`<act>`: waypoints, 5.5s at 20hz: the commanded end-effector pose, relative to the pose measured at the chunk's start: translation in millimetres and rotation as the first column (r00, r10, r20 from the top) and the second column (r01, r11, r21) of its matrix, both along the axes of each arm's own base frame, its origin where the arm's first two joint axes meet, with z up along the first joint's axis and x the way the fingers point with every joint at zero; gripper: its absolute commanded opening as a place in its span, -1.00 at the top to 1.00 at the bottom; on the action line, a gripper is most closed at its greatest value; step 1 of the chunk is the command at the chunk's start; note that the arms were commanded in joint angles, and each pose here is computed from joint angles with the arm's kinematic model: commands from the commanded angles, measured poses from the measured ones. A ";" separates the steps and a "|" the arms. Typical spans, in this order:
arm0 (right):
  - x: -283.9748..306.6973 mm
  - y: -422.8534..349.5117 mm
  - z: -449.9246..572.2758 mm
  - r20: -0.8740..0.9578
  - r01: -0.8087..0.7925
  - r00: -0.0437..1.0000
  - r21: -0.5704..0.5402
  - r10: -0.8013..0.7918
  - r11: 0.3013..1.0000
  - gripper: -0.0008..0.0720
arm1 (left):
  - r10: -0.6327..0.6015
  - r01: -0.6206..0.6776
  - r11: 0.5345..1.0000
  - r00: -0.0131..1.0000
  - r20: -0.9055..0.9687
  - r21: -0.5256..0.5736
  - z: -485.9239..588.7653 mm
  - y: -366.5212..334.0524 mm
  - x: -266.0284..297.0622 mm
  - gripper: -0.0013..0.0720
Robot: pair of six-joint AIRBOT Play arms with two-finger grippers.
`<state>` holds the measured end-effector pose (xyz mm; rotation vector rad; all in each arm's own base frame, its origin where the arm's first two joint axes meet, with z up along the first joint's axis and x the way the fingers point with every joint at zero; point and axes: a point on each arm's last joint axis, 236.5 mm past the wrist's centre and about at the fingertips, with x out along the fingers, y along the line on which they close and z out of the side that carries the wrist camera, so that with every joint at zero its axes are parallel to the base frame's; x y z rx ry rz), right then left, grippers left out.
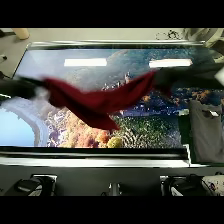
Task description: Fold the shirts.
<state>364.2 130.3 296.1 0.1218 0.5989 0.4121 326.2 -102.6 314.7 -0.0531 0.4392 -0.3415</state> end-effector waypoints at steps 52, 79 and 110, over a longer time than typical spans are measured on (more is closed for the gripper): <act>10.8 -56.8 12.5 0.109 0.231 0.969 -0.073 -0.223 0.970 0.92 | 0.088 -0.007 0.962 0.953 0.290 -0.272 82.9 44.0 39.4 0.90; 19.5 -6.5 -333.7 -0.653 0.304 0.724 0.012 -0.222 0.953 -0.95 | 0.156 -0.201 0.961 0.961 -0.231 -0.188 -203.5 48.2 62.9 0.89; 7.2 14.2 13.8 -0.023 0.026 1.000 0.361 -0.018 0.932 0.92 | 0.216 -0.189 0.976 0.914 0.342 -0.109 115.1 93.4 3.5 0.89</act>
